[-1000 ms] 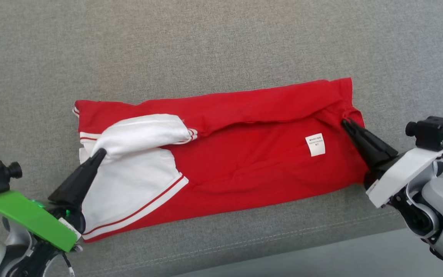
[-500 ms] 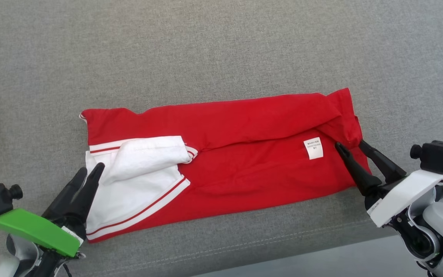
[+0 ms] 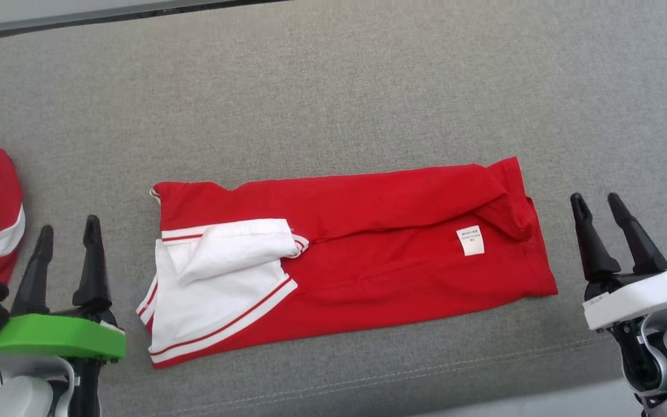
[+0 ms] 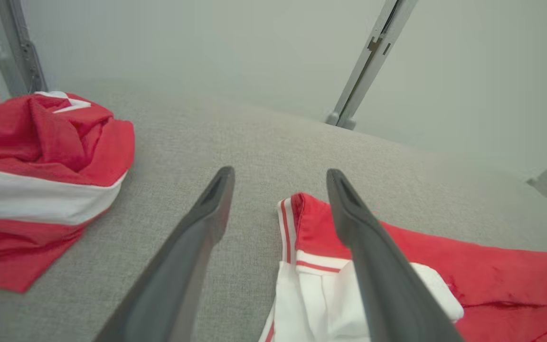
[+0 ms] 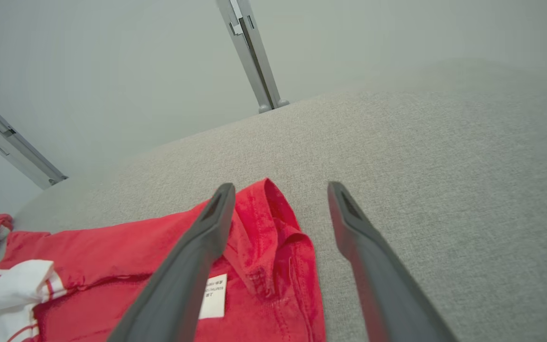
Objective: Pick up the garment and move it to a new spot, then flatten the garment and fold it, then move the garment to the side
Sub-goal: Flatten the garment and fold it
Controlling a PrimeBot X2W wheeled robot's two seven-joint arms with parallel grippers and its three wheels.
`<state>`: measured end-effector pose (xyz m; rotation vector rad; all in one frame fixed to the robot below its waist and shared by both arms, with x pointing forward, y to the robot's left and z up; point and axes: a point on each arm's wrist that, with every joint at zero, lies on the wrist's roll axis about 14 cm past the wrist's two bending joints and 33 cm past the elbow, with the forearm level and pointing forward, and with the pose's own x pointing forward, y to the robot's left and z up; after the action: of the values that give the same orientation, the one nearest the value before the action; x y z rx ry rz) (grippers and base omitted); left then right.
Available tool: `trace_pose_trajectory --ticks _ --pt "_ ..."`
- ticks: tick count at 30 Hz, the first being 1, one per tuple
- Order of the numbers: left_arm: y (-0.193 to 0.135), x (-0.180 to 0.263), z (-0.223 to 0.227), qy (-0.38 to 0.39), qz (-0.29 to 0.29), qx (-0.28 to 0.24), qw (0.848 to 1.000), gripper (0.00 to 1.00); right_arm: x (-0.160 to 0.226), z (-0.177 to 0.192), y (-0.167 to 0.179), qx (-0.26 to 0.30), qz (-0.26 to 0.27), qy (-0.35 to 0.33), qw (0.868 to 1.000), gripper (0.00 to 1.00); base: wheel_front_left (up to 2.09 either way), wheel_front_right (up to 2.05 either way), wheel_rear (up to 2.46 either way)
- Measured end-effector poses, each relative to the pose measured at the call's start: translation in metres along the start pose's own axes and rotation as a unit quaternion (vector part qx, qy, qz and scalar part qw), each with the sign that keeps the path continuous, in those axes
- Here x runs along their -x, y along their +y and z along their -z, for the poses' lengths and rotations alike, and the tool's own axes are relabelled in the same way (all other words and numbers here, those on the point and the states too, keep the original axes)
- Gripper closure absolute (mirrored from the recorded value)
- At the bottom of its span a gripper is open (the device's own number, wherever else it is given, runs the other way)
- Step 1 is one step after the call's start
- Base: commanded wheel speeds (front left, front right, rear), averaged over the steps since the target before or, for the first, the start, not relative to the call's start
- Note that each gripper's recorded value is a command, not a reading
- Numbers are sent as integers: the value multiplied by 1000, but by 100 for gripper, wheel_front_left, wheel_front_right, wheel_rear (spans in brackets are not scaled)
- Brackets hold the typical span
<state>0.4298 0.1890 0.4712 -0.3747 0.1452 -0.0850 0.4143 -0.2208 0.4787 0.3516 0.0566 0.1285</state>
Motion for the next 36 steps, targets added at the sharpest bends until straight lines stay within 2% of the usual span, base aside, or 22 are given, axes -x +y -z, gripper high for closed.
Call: trace_pose_trajectory --ticks 8,17,25,36 --pt "-27 21 -41 -85 -10 -71 994 0 8 -34 7 56 26 -74 995 0 0 0 0" --pt "-42 51 -39 -101 -1 -131 986 0 24 -36 34 97 7 -88 991 0 0 0 0" --pt "-47 69 -19 -82 2 -121 989 0 37 -26 60 108 -22 -82 990 0 0 0 0" --pt "-39 78 -21 -93 -11 -126 988 0 45 -12 74 111 -36 -68 991 0 0 0 0"
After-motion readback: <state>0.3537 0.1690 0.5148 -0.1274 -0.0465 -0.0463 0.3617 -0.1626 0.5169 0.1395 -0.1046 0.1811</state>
